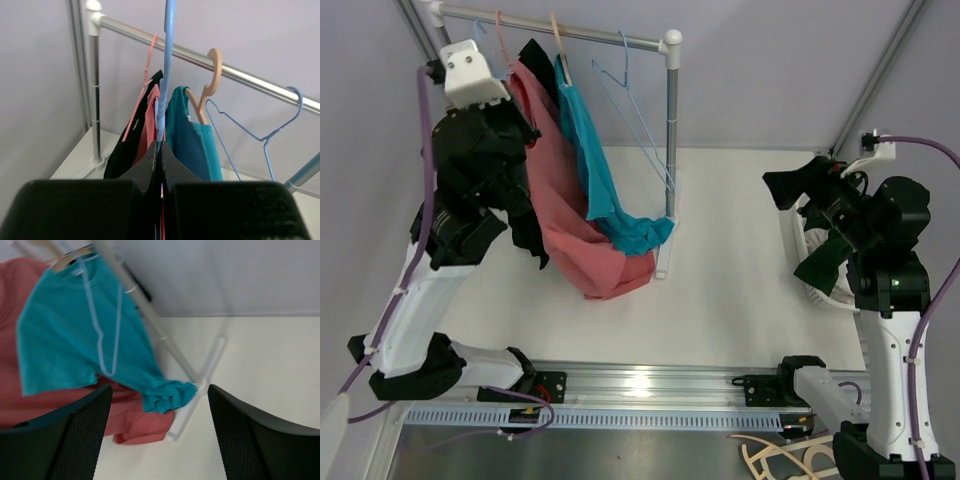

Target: Remove the t-shirt from the hanger

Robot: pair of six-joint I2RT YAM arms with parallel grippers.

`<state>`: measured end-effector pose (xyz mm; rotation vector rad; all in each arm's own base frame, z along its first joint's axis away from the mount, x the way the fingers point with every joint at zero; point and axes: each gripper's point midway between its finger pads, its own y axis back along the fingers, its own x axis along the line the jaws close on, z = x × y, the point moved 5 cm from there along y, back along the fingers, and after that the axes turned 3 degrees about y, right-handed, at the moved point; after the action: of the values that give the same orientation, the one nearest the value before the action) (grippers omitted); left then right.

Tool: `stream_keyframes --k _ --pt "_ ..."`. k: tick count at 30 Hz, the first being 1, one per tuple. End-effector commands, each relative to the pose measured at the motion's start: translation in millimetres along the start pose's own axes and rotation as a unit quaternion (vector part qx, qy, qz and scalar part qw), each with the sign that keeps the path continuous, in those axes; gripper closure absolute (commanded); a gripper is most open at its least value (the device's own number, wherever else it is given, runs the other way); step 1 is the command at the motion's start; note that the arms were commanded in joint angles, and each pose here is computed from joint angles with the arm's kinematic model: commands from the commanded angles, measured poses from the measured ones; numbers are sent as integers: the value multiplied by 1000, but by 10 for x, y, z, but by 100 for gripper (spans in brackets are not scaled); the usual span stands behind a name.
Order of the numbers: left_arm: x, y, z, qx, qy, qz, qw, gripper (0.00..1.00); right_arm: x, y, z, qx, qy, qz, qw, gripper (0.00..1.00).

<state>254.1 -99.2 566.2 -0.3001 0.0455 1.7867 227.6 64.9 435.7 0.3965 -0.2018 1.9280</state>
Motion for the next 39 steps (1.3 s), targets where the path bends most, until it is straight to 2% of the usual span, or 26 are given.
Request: stream_keyframes --k 1,2,4,6,7,9,11,13,14,16,18,19,21,22,23,25,30,33,34,35,39 --pt "202 141 -42 10 2 49 999 99 434 9 -16 16 30 133 991 19" --pt "194 155 -123 20 29 54 998 99 530 11 -35 13 31 158 987 18" --pt "213 188 -322 47 25 58 997 99 820 86 -162 23 23 219 975 18" --pt "211 214 -616 78 22 65 995 99 945 72 -309 26 28 237 971 18" --pt "215 223 -715 84 26 69 994 99 1131 134 -406 32 40 274 960 18" --pt "195 224 -802 91 28 66 993 99 1220 93 -590 39 50 278 959 18" --pt "119 201 -940 104 25 61 992 99 1466 110 -860 57 67 321 943 18" --pt "54 182 -999 111 28 55 992 99 1597 60 -995 50 79 321 942 19" --pt "-17 147 -1077 118 22 54 991 99 1744 124 -1104 54 88 344 933 19" --pt "-51 117 -1090 119 27 67 990 99 1824 70 -1224 51 91 338 935 19" --pt "-77 88 -1177 135 -2 87 987 100 1917 24 -1389 63 93 340 934 19" --pt "-108 78 -1110 134 21 93 986 99 1967 0 -1390 52 89 345 933 19" --pt "-187 32 -1164 146 11 107 983 99 2020 -30 -1568 54 89 351 931 19" --pt "-158 53 -1229 158 -3 117 980 99 2032 -77 -1539 31 82 337 937 19" --pt "-168 51 -1132 154 15 118 981 99 2040 -106 -1590 27 85 333 939 19" --pt "-195 43 -1200 161 13 122 979 99 2038 -138 -1686 13 82 318 945 19" --pt "-181 59 -1246 161 20 118 980 99 2072 -215 -1846 -8 80 310 947 19" --pt "-168 64 -1215 158 23 116 980 99 2104 -292 -1932 3 85 304 949 25" --pt "-161 65 -1206 157 21 116 981 99 2124 -301 -1956 6 87 307 948 31" --pt "-164 61 -1193 154 24 116 981 99 2164 -314 -1949 8 89 312 946 33" --pt "-165 62 -1161 152 25 110 982 99 2282 -389 -2130 33 94 331 939 31"
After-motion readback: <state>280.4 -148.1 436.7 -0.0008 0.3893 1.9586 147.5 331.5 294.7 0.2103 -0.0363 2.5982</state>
